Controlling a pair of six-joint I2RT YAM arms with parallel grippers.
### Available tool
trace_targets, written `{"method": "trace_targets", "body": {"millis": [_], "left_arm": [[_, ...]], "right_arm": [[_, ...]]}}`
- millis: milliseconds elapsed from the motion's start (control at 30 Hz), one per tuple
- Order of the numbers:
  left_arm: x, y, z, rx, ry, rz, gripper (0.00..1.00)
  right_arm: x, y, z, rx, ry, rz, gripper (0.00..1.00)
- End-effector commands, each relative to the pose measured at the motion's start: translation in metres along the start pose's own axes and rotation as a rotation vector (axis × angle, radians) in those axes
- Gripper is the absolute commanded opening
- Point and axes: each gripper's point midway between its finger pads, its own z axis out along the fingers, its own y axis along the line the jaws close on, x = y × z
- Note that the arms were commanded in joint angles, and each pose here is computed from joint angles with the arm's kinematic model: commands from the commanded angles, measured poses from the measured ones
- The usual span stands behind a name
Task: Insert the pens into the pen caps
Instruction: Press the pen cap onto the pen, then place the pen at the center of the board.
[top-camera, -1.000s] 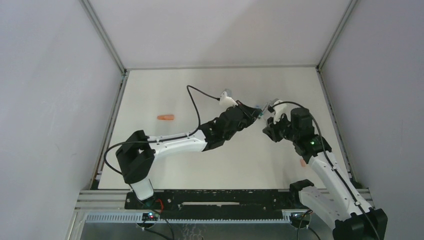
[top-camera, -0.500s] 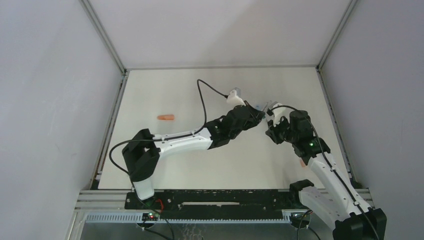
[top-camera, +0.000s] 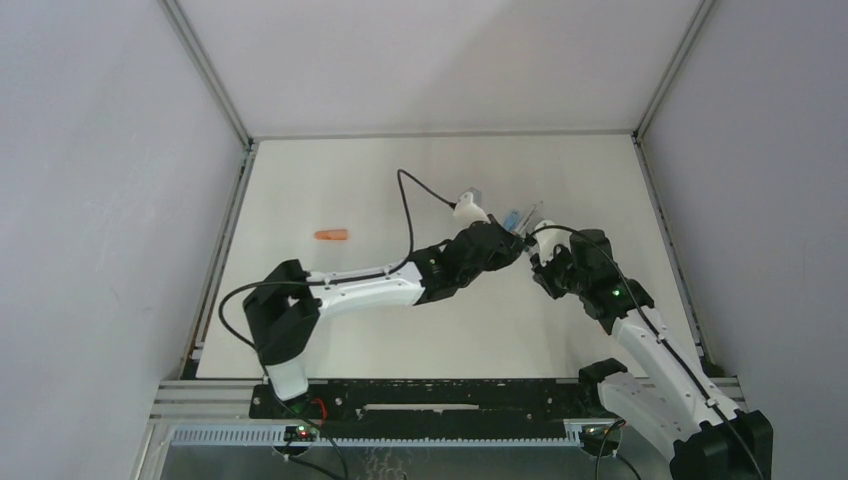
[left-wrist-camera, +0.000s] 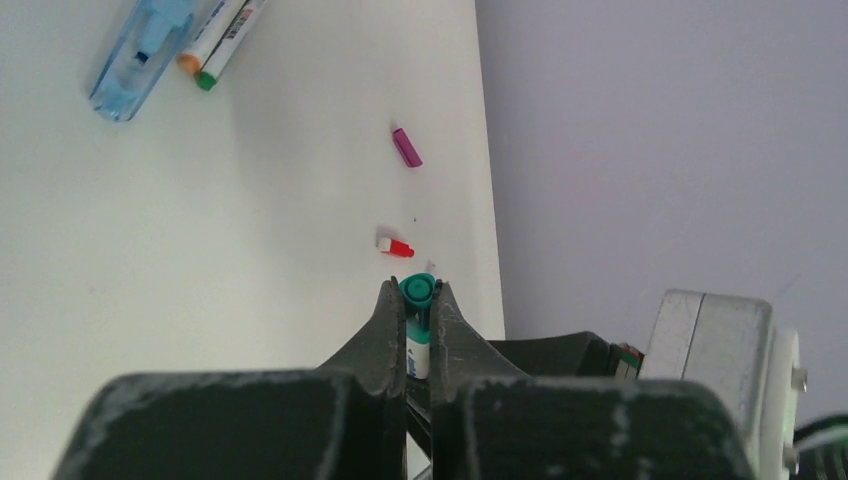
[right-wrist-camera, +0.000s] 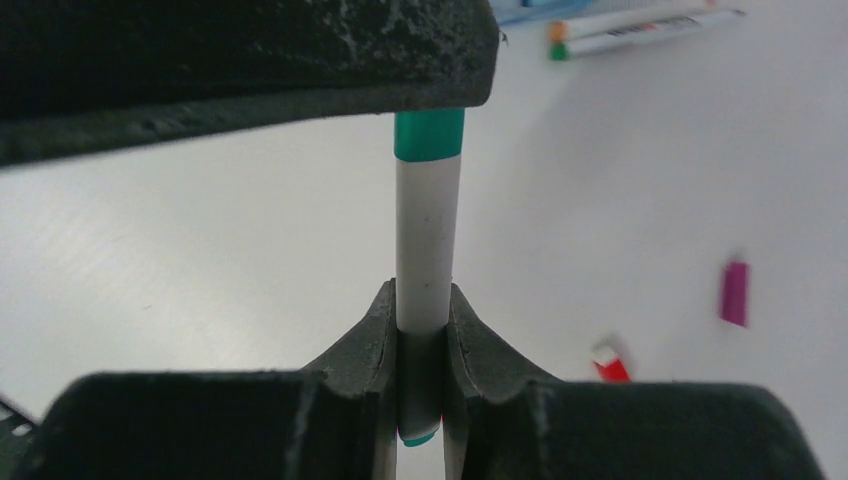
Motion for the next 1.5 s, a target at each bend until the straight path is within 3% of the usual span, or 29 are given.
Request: {"method": "trace_targets", "body": {"millis": [0,100,233,367,533,700,867,1000,1200,1467], "left_arm": [[0.141,-0.021,-0.095,0.19,0.547,-0.011,0.03],[0.106,-0.025,-0.1,0.234,0.444,-0.009,0.11],[0.066,-0.015,-0.105,0.235,0.31,0.02,0.33],[0.037,-0.01,-0.121,0.258,0.206,0.065,0.48],[0.005,-0.007,-0.152,0.369,0.063,0.175,0.56],[-0.021,-0.002,-0.192,0.535,-0.099,0.434,0.6],[-0.047,0.009,-0.231,0.708,-0.384,0.767,0.99],[-0.056,0.005,-0.243,0.852,-0.472,0.839,1.0],[-0.06,-0.011,-0.24,1.011,-0.495,0.846,1.0],[-0.047,-0.034,-0.199,1.093,-0.389,0.813,0.87]], "right_arm": [[-0.157,0.024,-0.04,-0.19,-0.6,-0.225,0.0],[-0.156,0.027,-0.042,-0.216,-0.603,-0.21,0.0],[-0.151,0.027,-0.04,-0.239,-0.59,-0.197,0.0],[-0.148,0.031,-0.039,-0.28,-0.581,-0.19,0.0],[-0.14,0.047,-0.043,-0.416,-0.569,-0.184,0.0],[-0.137,0.068,-0.059,-0.624,-0.581,-0.131,0.0],[-0.136,0.094,-0.08,-0.887,-0.599,-0.071,0.0],[-0.132,0.101,-0.079,-0.974,-0.579,-0.042,0.0],[-0.125,0.115,-0.077,-1.078,-0.56,-0.044,0.0],[-0.121,0.126,-0.068,-1.112,-0.521,-0.069,0.0]]}}
